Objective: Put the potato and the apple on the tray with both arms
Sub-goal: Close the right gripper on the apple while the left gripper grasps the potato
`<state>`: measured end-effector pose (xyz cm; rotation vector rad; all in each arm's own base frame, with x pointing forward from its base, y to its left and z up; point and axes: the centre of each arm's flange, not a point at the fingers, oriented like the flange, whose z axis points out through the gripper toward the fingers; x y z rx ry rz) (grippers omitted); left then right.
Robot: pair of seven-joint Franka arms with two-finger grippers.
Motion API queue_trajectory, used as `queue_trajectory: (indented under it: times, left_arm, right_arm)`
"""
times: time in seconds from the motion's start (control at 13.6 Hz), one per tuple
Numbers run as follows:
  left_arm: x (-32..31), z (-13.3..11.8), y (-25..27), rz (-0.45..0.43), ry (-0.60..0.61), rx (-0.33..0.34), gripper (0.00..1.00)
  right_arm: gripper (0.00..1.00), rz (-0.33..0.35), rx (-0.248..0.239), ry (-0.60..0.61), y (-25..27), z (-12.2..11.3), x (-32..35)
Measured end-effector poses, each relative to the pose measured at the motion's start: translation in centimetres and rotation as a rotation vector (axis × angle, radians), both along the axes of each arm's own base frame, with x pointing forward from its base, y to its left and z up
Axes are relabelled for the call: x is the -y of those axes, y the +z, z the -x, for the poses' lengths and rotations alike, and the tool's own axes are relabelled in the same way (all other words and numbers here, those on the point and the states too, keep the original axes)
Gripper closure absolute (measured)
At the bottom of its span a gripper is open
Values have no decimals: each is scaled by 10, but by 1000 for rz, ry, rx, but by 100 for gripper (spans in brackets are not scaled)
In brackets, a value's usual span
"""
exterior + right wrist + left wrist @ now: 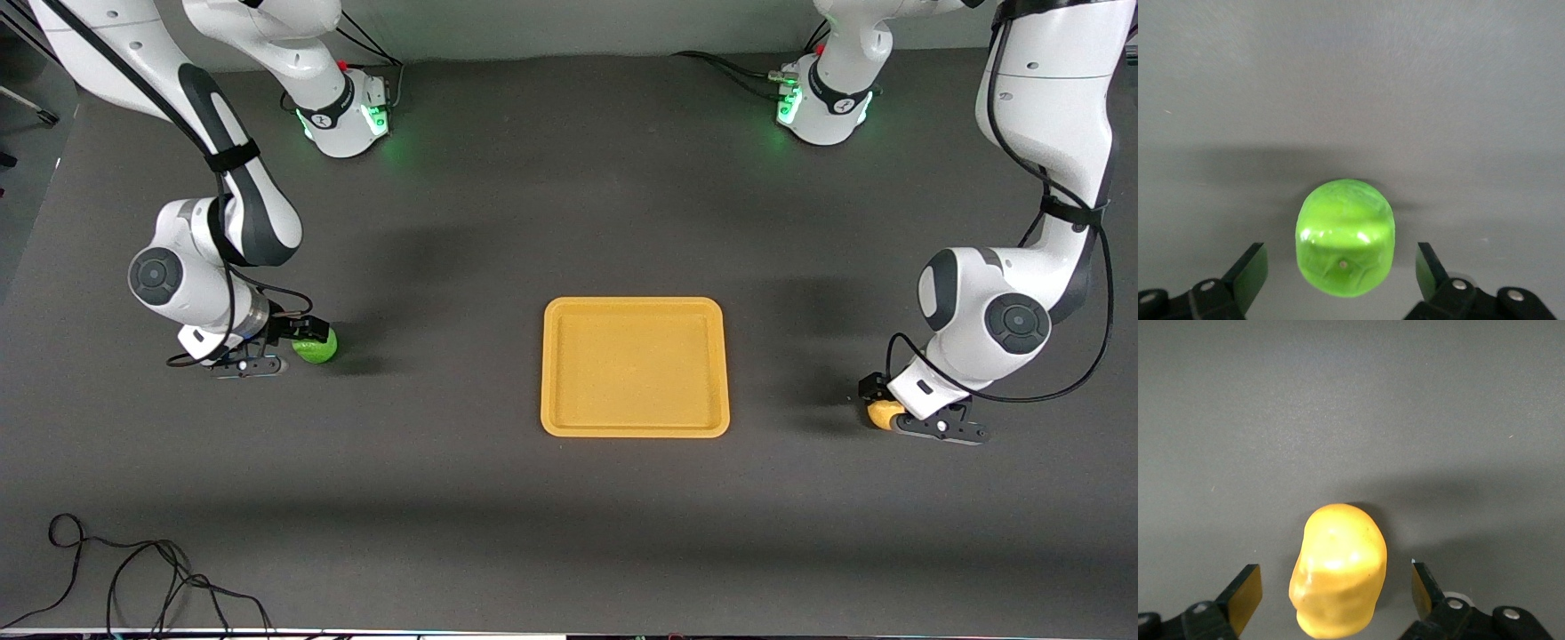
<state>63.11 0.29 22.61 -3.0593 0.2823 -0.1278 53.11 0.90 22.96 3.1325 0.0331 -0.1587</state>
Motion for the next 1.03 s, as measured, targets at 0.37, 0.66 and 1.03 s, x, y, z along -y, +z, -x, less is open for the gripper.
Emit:
queue_trajectory:
  times: [0.37, 0.66, 1.03]
  left_arm:
    - [1, -1, -14, 2, -6, 10, 8]
    - [1, -1, -15, 2, -6, 14, 37]
    - [4, 0, 6, 0, 18, -30, 47]
  right_arm:
    - [2, 0, -43, 6, -23, 5, 0]
    - [26, 0, -39, 6, -22, 4, 0]
    - [32, 0, -15, 6, -6, -7, 0]
